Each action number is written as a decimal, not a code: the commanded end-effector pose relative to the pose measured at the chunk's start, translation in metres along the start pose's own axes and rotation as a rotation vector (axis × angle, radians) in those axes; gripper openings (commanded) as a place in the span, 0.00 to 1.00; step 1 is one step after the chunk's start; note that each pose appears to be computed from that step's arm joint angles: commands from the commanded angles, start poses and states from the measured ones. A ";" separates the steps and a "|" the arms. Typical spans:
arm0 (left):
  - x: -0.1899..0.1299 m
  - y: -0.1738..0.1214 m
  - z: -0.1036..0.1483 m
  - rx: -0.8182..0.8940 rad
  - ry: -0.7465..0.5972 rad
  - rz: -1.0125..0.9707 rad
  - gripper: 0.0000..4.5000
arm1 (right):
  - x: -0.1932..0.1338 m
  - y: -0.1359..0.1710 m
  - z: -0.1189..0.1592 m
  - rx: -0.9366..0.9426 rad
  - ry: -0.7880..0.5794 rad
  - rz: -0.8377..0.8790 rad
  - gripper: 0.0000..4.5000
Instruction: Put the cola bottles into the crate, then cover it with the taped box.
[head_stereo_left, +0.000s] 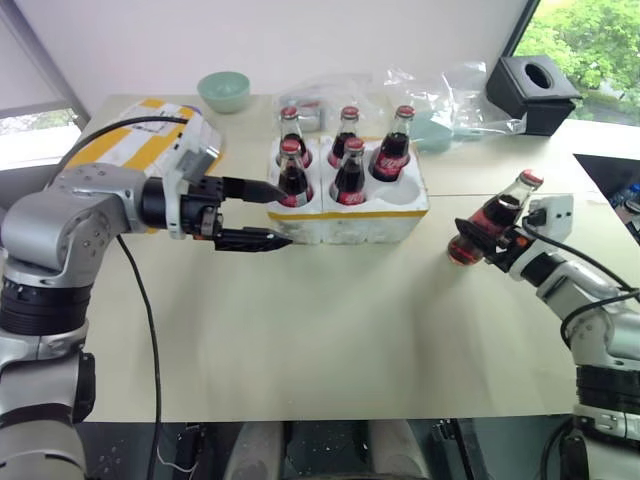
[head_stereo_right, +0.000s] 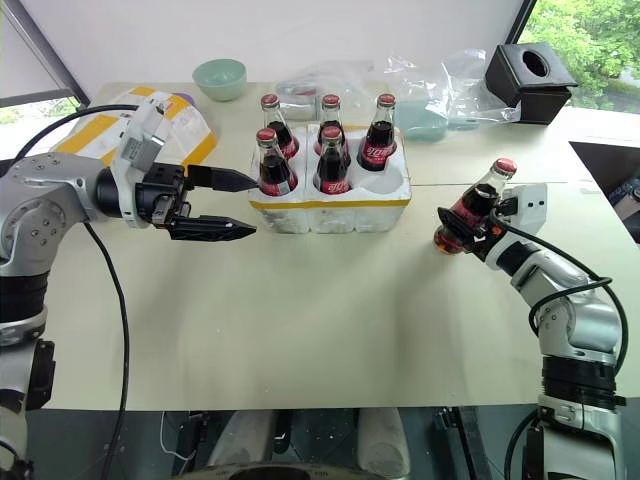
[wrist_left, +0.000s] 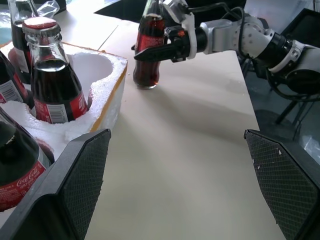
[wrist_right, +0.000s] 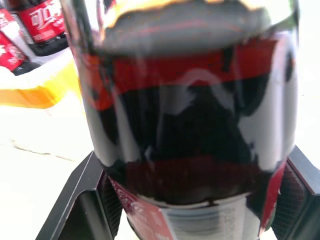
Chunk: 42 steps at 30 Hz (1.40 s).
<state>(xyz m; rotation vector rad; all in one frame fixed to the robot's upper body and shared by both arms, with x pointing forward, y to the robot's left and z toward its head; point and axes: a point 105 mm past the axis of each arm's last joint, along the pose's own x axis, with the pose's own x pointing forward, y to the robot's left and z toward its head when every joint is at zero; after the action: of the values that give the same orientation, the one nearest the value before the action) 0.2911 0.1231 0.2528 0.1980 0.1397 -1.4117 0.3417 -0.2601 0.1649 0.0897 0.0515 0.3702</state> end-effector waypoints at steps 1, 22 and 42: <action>0.000 -0.003 0.008 0.043 -0.021 0.002 1.00 | -0.007 0.020 0.081 -0.118 -0.221 0.078 0.64; -0.005 -0.001 0.010 0.047 -0.049 0.062 1.00 | 0.070 0.102 0.079 -0.172 -0.158 0.333 0.64; -0.012 0.004 0.003 0.043 -0.048 0.118 1.00 | 0.082 0.106 0.044 -0.157 -0.040 0.348 0.98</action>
<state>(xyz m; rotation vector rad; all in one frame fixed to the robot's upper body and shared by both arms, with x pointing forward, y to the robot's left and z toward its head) 0.2945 0.1258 0.2457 0.1713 0.1173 -1.3423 0.3889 -0.1372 0.2061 -0.0357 0.0043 0.7040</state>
